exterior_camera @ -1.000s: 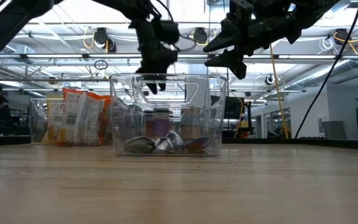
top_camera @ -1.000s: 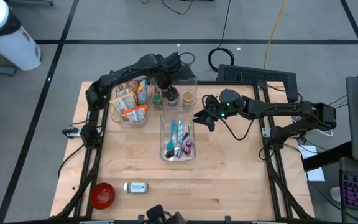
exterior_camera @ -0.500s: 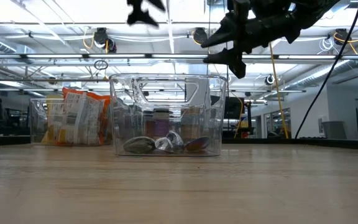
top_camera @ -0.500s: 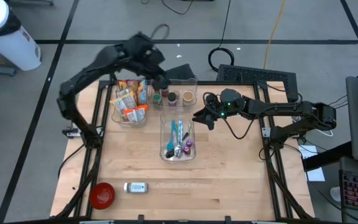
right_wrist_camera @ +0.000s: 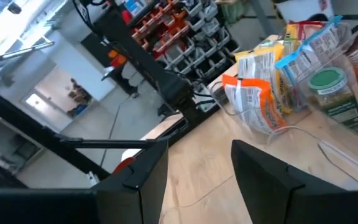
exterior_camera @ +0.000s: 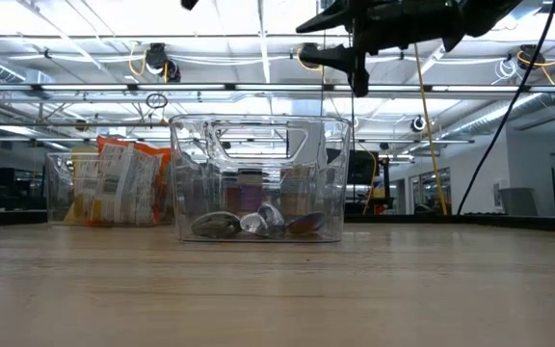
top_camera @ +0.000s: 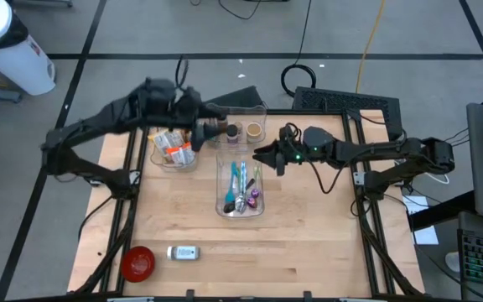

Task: Pick & Place Food Item
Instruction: Put the white seasoning bottle into the top right transparent bin

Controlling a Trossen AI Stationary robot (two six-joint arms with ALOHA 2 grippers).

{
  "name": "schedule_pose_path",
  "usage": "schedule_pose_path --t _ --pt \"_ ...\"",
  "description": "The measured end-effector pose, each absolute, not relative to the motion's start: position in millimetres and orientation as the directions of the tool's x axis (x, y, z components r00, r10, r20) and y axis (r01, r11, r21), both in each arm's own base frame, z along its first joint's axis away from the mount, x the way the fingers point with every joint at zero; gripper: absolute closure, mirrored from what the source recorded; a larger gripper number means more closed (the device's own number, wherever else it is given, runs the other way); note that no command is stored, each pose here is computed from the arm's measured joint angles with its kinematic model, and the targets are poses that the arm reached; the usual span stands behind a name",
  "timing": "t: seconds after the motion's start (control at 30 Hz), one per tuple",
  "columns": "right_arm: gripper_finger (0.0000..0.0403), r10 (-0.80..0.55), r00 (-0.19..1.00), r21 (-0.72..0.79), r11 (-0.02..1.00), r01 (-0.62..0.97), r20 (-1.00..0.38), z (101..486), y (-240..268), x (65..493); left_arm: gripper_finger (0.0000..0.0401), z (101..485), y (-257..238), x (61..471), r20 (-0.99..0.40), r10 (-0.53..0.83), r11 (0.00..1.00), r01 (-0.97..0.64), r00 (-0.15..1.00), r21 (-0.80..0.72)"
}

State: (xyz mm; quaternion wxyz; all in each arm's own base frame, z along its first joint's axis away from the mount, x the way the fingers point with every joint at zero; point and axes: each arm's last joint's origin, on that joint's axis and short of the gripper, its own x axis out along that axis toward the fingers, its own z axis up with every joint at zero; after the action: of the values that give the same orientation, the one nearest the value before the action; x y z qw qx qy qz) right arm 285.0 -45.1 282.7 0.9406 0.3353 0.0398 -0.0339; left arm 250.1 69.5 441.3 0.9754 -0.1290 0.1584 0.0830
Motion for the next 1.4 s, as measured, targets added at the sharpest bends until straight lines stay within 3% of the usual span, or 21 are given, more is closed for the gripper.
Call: schedule_pose_path --t 0.23,0.43,0.77,0.93,1.03,1.17,1.4 --pt "0.0234 -0.032 0.994 0.62 0.78 0.088 -0.101 282 -35 286 0.0116 393 43 220 -0.202 0.052 0.919 -0.126 0.978 -0.374" --pt "0.0234 -0.104 0.99 0.618 0.773 0.144 -0.101 282 -36 286 0.0116 381 16 175 -0.105 -0.037 0.887 -0.016 0.994 -0.461" --pt "0.0234 -0.181 0.98 0.594 0.781 0.192 -0.078 285 -44 285 0.0116 368 -33 142 -0.038 -0.385 0.671 0.252 0.922 -0.697" --pt "0.0234 -0.195 0.978 0.587 0.784 0.203 -0.078 285 -48 285 0.0116 362 -47 151 -0.079 -0.4 0.673 0.235 0.913 -0.701" --pt "0.0234 -0.196 0.978 0.573 0.794 0.205 -0.078 284 -48 285 0.0116 359 -49 163 -0.09 -0.351 0.728 0.211 0.932 -0.652" --pt "0.0234 -0.195 0.978 0.568 0.797 0.204 -0.078 285 -48 285 0.0116 353 -51 181 -0.105 -0.317 0.718 0.166 0.943 -0.676" --pt "0.0234 -0.194 0.978 0.568 0.797 0.204 -0.079 284 -48 285 0.0116 316 -75 200 -0.365 -0.49 0.699 0.106 0.792 -0.707"
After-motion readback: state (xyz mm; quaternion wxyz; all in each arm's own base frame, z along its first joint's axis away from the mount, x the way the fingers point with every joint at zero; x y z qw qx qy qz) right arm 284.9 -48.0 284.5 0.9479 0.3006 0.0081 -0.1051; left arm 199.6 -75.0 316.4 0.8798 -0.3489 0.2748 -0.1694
